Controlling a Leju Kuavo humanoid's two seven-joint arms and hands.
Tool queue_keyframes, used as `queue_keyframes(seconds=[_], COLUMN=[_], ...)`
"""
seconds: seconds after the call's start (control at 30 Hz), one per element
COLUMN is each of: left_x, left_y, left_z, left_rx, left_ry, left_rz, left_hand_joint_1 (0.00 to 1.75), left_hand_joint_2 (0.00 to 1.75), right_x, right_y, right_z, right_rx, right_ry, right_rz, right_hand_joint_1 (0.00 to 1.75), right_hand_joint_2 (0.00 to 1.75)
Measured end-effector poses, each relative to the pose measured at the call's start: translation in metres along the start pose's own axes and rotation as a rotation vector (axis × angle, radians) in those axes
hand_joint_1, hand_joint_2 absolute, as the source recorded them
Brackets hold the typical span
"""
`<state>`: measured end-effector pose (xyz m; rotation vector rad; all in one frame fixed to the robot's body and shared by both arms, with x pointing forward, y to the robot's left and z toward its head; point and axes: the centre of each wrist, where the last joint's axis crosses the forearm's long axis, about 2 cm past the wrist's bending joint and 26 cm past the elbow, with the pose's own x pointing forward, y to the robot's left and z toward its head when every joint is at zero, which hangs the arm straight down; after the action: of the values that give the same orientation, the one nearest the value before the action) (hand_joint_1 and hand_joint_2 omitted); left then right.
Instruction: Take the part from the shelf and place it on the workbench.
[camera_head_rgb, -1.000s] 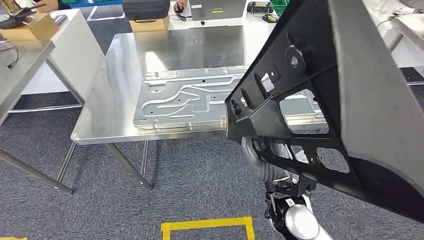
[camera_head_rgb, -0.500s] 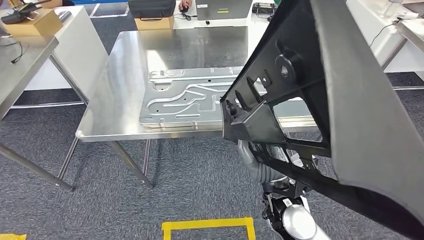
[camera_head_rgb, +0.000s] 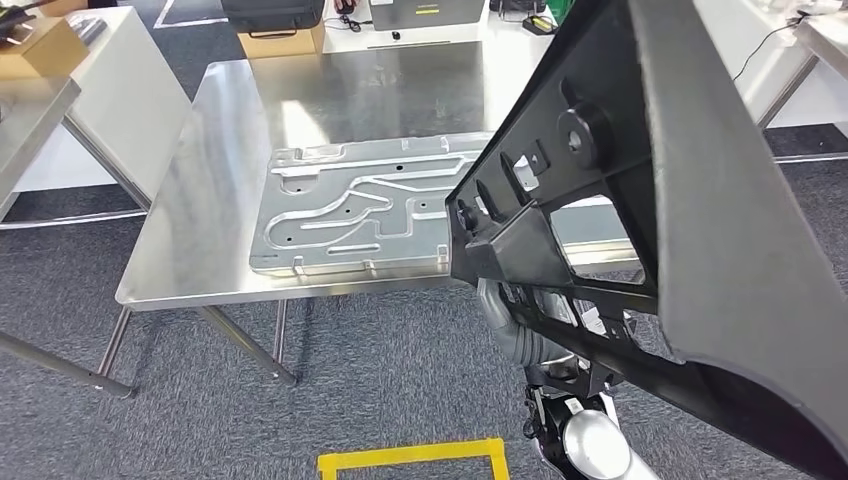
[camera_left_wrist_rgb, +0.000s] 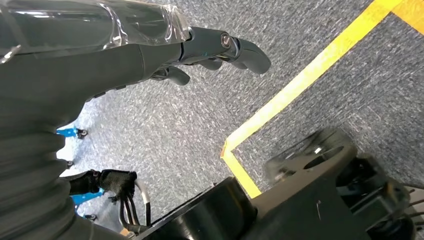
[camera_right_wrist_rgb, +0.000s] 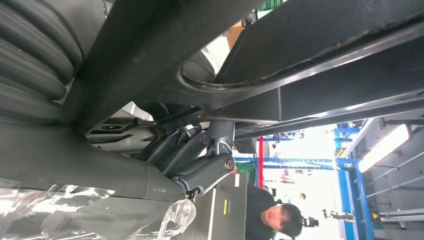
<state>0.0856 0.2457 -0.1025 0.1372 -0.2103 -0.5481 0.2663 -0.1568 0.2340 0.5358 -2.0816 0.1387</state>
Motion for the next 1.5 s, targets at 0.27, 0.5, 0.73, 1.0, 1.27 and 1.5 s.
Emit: queue_keyframes(seconds=[0.27,0.5,0.73,1.0,1.27,1.5], left_x=[-0.004,-0.009,-0.004,-0.004,-0.002,-0.003], left_y=[-0.003,-0.010,-0.008,-0.004,-0.004,-0.003], left_z=[0.000,0.001,0.001,0.000,0.001,0.000], left_rx=[-0.011,-0.027,-0.020,-0.008,-0.008,-0.005], left_ry=[-0.006,-0.001,-0.024,-0.027,-0.035,-0.045], left_rz=[0.000,-0.001,-0.001,0.000,0.002,0.003], left_hand_joint_1=[0.00,0.00,0.00,0.00,0.00,0.00], left_hand_joint_2=[1.75,1.75,1.75,1.75,1.75,1.75], right_x=[0.001,-0.003,-0.001,-0.004,-0.001,0.000], right_y=[-0.002,-0.005,-0.005,-0.006,-0.005,-0.004], right_z=[-0.002,0.001,-0.001,0.003,0.000,-0.001], right_rx=[0.002,-0.001,0.001,-0.003,0.003,0.000], right_ry=[-0.007,0.012,0.002,0.018,-0.001,-0.009], right_rz=[0.008,0.019,0.023,0.025,0.028,0.027], right_hand_joint_1=[1.75,1.75,1.75,1.75,1.75,1.75], right_hand_joint_2=[1.75,1.75,1.75,1.75,1.75,1.75])
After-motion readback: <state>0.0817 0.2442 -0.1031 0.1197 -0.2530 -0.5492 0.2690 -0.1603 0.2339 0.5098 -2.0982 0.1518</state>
